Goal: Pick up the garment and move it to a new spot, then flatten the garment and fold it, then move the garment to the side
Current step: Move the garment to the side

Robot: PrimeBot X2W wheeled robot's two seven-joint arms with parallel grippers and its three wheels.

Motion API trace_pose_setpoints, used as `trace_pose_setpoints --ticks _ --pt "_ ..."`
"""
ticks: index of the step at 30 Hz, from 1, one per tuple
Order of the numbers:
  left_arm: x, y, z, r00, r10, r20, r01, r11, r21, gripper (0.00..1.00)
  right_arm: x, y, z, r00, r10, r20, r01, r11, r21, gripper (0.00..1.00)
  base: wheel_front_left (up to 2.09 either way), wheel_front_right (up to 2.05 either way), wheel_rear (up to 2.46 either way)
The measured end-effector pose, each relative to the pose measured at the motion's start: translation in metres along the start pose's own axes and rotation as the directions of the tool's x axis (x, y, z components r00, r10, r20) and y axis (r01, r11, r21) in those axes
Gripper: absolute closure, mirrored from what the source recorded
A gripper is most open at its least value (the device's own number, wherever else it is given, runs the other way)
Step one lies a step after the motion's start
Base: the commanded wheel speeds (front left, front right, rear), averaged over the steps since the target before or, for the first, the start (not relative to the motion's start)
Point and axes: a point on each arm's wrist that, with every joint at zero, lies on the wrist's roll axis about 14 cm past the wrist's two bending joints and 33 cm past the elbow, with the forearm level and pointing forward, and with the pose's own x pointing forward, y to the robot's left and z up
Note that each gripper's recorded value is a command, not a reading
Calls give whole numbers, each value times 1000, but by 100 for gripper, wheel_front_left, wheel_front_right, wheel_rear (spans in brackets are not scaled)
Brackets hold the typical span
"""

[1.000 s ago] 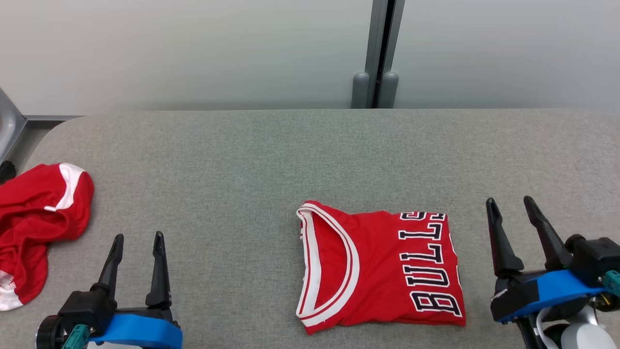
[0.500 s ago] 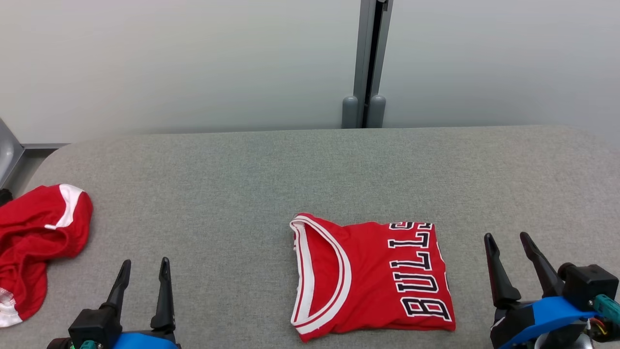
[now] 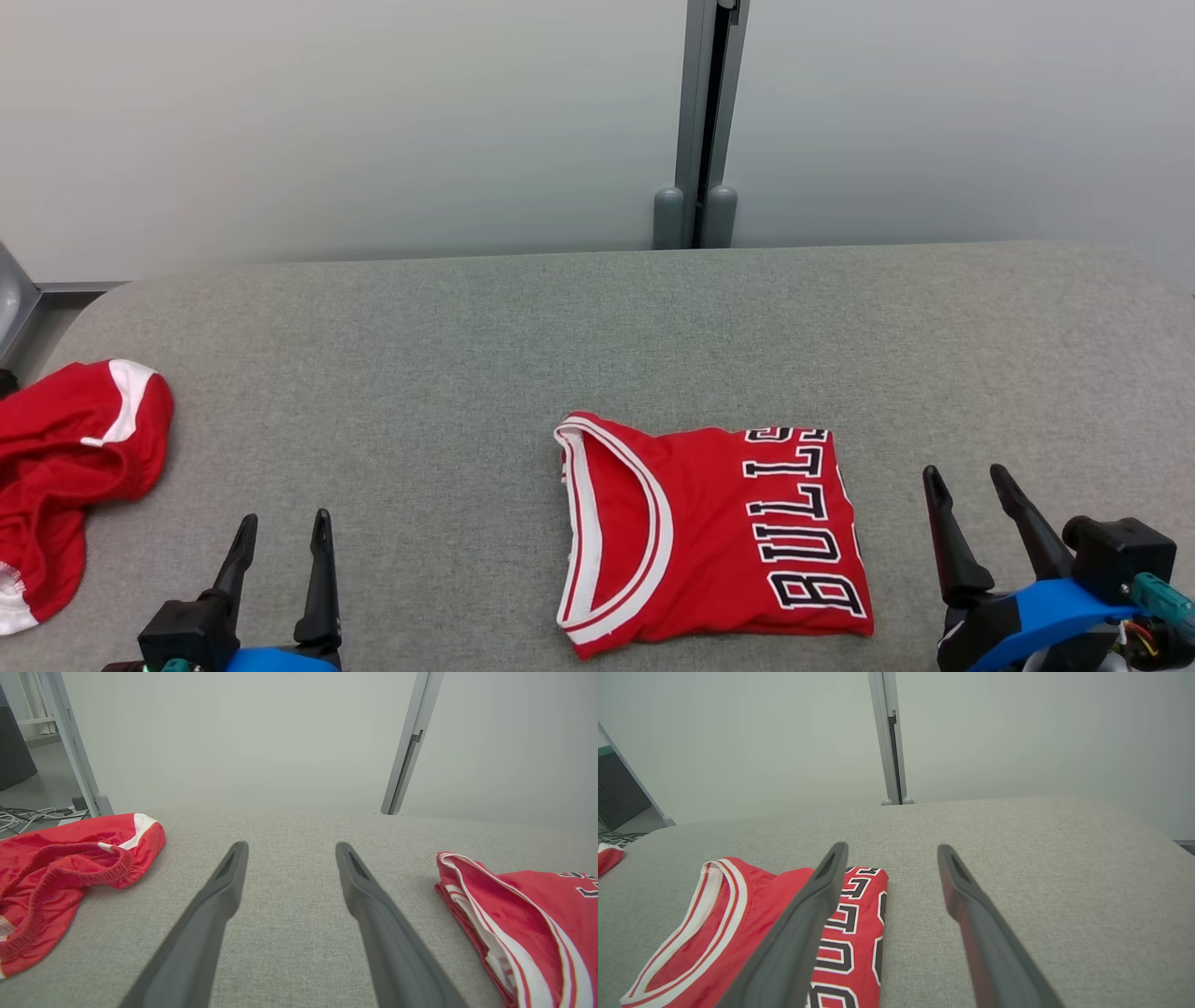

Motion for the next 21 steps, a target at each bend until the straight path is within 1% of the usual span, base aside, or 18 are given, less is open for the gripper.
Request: trace_pose_setpoints --ticks 11,13,16,19,21 --pt "2 0 1 1000 4 3 -4 1000 3 0 4 8 -9 999 21 -41 -20 1000 3 0 0 0 0" --pt "4 1 2 1000 8 3 -8 1000 6 0 8 15 -11 997 42 -59 -42 999 7 0 0 0 0" --pt "7 0 2 1000 4 3 -4 1000 9 0 23 27 -1 994 80 -69 -79 997 11 0 0 0 0" --pt "9 1 3 1000 5 3 -5 1000 14 0 33 30 -7 982 91 -168 -89 996 18 0 0 0 0" --pt "10 0 3 1000 4 2 -4 1000 15 0 36 26 -25 954 77 -291 -74 997 22 0 0 0 0"
